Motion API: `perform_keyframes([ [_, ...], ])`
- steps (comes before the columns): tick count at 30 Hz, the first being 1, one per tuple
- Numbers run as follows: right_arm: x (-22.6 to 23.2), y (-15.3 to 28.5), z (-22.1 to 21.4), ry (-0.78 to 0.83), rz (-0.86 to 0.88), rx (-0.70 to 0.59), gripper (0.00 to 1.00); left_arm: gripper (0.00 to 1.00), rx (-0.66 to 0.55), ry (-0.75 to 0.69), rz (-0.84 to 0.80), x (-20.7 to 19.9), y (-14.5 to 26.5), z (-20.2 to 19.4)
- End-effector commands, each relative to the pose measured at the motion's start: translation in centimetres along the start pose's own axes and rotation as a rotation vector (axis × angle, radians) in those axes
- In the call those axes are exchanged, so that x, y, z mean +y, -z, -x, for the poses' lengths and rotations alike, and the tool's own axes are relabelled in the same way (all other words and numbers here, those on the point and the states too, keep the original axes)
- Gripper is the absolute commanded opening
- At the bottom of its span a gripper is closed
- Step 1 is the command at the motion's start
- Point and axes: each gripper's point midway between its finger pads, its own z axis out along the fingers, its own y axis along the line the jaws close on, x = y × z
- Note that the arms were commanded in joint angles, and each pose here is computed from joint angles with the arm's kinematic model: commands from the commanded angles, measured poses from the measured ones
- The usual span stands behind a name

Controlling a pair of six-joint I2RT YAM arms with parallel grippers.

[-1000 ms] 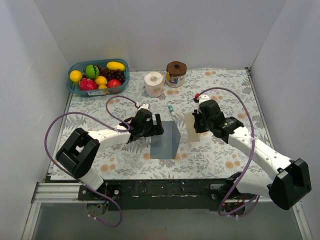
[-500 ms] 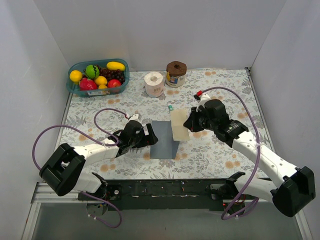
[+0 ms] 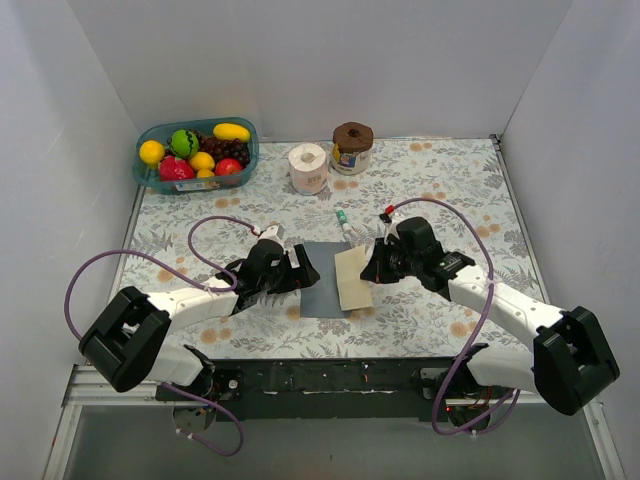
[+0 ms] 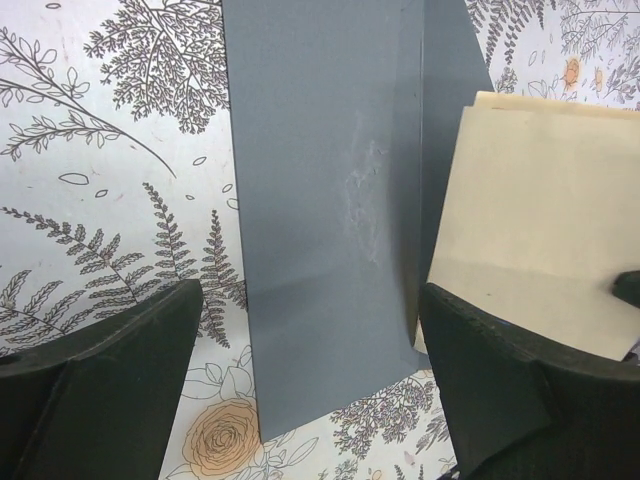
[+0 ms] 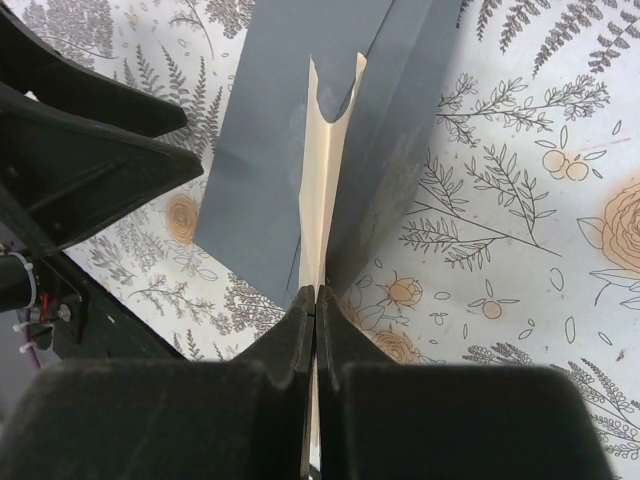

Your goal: Place the letter into the envelope and seal it

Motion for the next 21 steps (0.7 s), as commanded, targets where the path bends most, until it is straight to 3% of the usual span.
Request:
perform_keyframes([
  [1,0.1,-0.7,0.2,-0.010,0.020,-0.019,0.01,0.89,-0.014,0.005,-0.022,-0.3,0.2,0.2],
  [12,-2.9,-1.1,-0.9,-0.049,-0.133,0.013,0.01,0.88,0.006,-0.066,-0.144,-2.4,1.0,0.0],
  [21,-3.6,-1.3,-1.1,-0.055,-0.167,0.030,0.01,0.72,0.011,-0.141,-0.189,-3.5,-0.2,0.5],
])
